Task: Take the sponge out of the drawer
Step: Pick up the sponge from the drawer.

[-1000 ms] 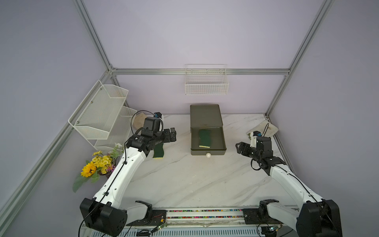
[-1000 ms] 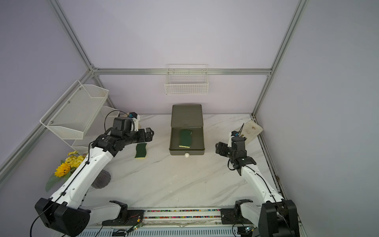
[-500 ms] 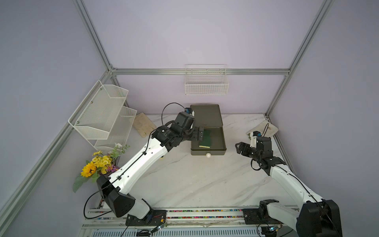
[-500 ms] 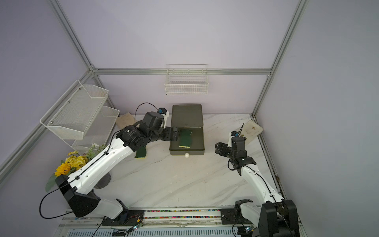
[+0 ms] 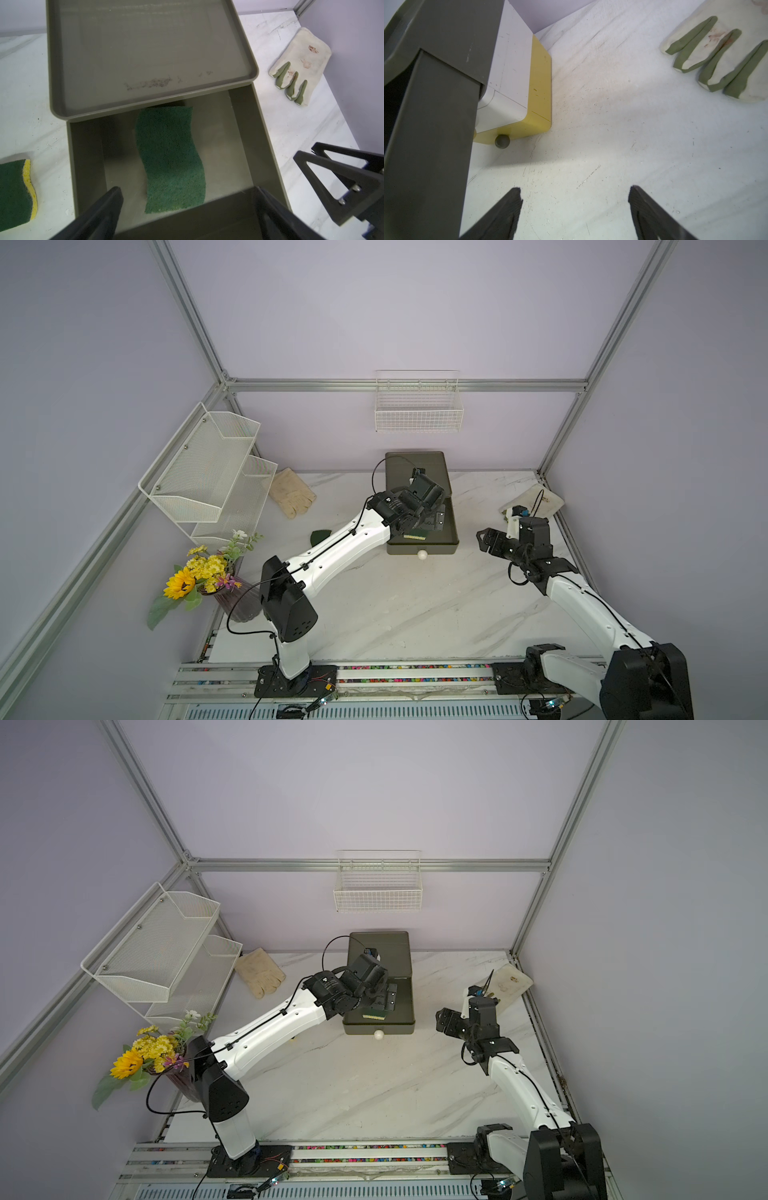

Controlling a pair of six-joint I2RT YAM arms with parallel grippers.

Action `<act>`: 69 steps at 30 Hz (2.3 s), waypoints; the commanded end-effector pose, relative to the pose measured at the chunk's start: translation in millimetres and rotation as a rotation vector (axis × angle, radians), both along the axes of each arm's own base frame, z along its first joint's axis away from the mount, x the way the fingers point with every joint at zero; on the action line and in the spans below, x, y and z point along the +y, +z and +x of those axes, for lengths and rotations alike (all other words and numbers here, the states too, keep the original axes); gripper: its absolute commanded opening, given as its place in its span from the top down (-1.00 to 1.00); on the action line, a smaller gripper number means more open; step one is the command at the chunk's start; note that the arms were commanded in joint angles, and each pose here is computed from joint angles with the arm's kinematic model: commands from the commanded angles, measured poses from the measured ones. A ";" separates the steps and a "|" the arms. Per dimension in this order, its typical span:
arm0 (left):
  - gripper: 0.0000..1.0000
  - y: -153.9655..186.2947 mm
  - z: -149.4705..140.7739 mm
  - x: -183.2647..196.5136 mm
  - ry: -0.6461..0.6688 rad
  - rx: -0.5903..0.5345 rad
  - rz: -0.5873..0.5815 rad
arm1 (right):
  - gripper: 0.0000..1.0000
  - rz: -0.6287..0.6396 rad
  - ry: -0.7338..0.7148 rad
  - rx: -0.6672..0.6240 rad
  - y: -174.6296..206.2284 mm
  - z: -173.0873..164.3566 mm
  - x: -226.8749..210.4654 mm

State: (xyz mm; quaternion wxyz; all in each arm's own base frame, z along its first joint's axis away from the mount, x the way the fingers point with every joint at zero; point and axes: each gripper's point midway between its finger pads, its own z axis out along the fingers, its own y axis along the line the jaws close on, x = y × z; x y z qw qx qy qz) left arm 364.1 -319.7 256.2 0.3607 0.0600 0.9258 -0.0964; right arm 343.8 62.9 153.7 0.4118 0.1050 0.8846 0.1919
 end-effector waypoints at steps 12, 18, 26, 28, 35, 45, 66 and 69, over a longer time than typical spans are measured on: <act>-0.88 -14.2 13.2 -1.9 0.232 0.038 -0.013 | -0.70 0.000 0.015 0.002 -3.3 -0.8 1.3; -0.88 -26.0 15.9 -0.5 0.260 0.051 0.015 | -0.70 0.002 0.017 0.004 -4.1 -0.9 1.4; -0.84 -43.8 19.9 -4.5 0.267 0.075 0.051 | -0.70 0.004 0.019 0.008 -5.4 -1.6 2.0; -0.82 -46.6 20.5 -4.5 0.269 0.078 0.060 | -0.70 0.005 0.018 0.009 -5.9 -1.7 1.9; -0.69 -55.3 22.6 -2.9 0.280 0.083 0.085 | -0.70 0.007 0.021 0.011 -6.3 -1.7 2.7; -0.39 -60.5 24.8 -0.5 0.288 0.090 0.095 | -0.70 0.007 0.021 0.016 -8.3 -1.8 2.6; -0.10 -16.4 20.8 8.9 0.263 0.025 0.056 | -0.70 0.007 0.022 0.019 -9.2 -1.7 2.7; -0.08 -7.8 18.3 10.2 0.256 0.014 0.047 | -0.70 0.007 0.022 0.018 -8.9 -1.5 2.8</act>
